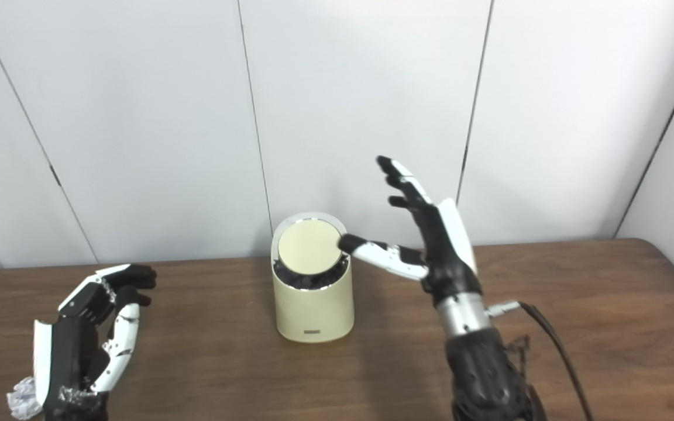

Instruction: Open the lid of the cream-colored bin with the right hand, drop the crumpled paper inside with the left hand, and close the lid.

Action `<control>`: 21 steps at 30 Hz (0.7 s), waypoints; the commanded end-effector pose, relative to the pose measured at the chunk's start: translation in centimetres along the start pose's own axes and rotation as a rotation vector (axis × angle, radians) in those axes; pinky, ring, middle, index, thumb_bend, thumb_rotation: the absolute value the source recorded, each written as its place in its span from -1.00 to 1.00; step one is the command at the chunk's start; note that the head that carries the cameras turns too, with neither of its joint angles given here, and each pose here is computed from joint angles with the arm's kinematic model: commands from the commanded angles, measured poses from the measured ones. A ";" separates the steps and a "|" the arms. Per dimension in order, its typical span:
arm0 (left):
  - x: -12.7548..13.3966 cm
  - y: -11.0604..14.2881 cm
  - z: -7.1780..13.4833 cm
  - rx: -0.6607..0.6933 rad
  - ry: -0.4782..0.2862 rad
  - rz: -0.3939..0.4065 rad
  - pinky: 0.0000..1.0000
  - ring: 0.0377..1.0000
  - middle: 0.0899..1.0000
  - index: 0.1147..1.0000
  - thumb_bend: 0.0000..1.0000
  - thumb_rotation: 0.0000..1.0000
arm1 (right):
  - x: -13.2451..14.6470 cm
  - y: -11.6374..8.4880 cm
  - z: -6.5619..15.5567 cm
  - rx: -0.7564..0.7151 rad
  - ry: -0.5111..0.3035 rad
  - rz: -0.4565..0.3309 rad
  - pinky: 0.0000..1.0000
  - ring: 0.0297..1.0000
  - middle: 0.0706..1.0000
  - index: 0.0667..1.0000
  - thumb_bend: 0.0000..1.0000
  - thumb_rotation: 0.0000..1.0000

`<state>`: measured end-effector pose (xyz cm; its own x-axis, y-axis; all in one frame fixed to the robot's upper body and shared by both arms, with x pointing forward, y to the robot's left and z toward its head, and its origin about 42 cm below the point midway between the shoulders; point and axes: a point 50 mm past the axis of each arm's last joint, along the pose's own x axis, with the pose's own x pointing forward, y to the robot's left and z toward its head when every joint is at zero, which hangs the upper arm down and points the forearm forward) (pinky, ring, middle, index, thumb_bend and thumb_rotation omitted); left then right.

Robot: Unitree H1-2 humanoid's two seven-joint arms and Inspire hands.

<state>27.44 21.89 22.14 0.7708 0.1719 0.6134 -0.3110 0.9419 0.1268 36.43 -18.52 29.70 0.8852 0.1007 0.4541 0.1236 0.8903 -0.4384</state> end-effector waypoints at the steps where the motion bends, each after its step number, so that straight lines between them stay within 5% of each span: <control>1: 1.2 -0.4 1.4 -0.021 -0.075 0.021 0.03 0.20 0.19 0.13 -0.59 -0.06 | 1.6 -0.2 1.6 -0.025 -0.051 -0.009 0.59 0.79 0.83 0.82 0.73 0.31; 7: 1.3 -0.8 1.6 -0.025 -0.077 0.024 0.04 0.21 0.19 0.12 -0.60 -0.03 | 3.7 1.4 1.9 -0.088 -0.022 0.017 0.50 0.74 0.82 0.80 0.75 0.35; 21: 1.2 -1.3 2.3 -0.029 -0.076 0.037 0.01 0.18 0.18 0.11 -0.62 -0.07 | 7.2 3.6 -0.3 -0.175 0.071 0.040 0.52 0.79 0.86 0.81 0.83 0.00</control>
<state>27.46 20.70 22.54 0.7670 0.1891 0.6131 -0.3118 0.9450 0.0987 42.91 -15.47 28.12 0.9560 0.0880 0.2800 0.1014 0.7964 -0.5963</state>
